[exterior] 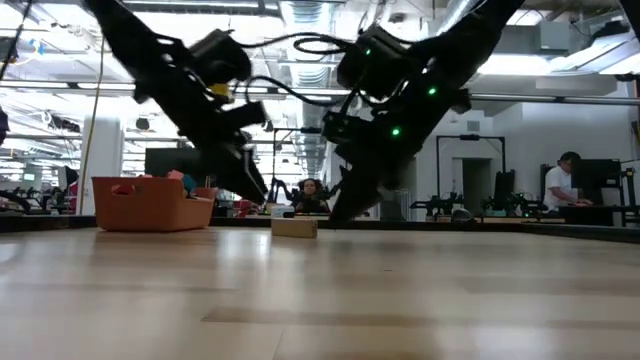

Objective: Sort blocks by size
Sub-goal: Put the large brown wooden block into the orange bin

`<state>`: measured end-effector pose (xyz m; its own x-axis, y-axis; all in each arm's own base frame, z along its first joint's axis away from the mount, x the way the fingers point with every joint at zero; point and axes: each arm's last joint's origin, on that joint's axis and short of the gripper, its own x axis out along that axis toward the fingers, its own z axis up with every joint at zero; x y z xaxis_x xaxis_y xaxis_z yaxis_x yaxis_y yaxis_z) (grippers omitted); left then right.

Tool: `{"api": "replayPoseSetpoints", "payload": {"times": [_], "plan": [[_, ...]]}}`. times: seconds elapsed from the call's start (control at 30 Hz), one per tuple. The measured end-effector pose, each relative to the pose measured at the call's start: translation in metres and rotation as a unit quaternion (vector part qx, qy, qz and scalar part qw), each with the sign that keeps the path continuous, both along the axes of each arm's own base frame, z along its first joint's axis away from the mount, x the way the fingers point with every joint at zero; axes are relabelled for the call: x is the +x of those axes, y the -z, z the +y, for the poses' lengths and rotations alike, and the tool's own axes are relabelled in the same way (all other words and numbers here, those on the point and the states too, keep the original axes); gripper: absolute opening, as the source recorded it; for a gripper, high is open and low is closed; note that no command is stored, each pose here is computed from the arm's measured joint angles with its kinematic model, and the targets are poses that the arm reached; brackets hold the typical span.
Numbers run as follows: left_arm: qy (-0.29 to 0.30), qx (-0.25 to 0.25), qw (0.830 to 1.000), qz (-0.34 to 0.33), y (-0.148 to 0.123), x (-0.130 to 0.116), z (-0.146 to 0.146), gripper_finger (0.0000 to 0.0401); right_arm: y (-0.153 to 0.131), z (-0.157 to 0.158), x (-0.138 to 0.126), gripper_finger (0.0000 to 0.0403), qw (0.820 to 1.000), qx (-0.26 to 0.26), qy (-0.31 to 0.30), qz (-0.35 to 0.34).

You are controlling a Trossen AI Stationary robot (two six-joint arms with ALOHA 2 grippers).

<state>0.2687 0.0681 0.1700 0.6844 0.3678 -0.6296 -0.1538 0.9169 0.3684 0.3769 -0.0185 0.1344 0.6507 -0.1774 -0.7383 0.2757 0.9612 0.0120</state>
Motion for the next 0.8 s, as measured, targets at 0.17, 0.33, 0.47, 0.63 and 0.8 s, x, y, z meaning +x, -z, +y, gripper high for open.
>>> {"api": "replayPoseSetpoints", "payload": {"times": [0.17,0.33,0.47,0.63,0.8], "plan": [[0.028,0.026,0.999,0.032,0.008,0.029,0.006,0.0213,0.0,0.026,-0.01,0.0063,0.998,0.017,-0.015,0.051],[0.063,0.045,0.993,0.084,0.015,0.057,0.013,0.0213,-0.003,0.046,-0.017,0.0072,0.997,0.023,-0.027,0.07],[0.098,0.029,0.985,0.138,0.025,0.071,0.019,0.0213,-0.002,0.055,-0.019,0.0072,0.996,0.02,-0.031,0.076],[0.102,0.011,0.98,0.172,0.028,0.078,0.023,0.0192,-0.003,0.056,-0.018,0.0072,0.998,0.002,-0.007,0.068],[0.104,0.009,0.977,0.185,0.024,0.073,0.019,0.0094,-0.003,0.055,-0.018,0.0072,0.998,0.0,-0.006,0.067]]}}
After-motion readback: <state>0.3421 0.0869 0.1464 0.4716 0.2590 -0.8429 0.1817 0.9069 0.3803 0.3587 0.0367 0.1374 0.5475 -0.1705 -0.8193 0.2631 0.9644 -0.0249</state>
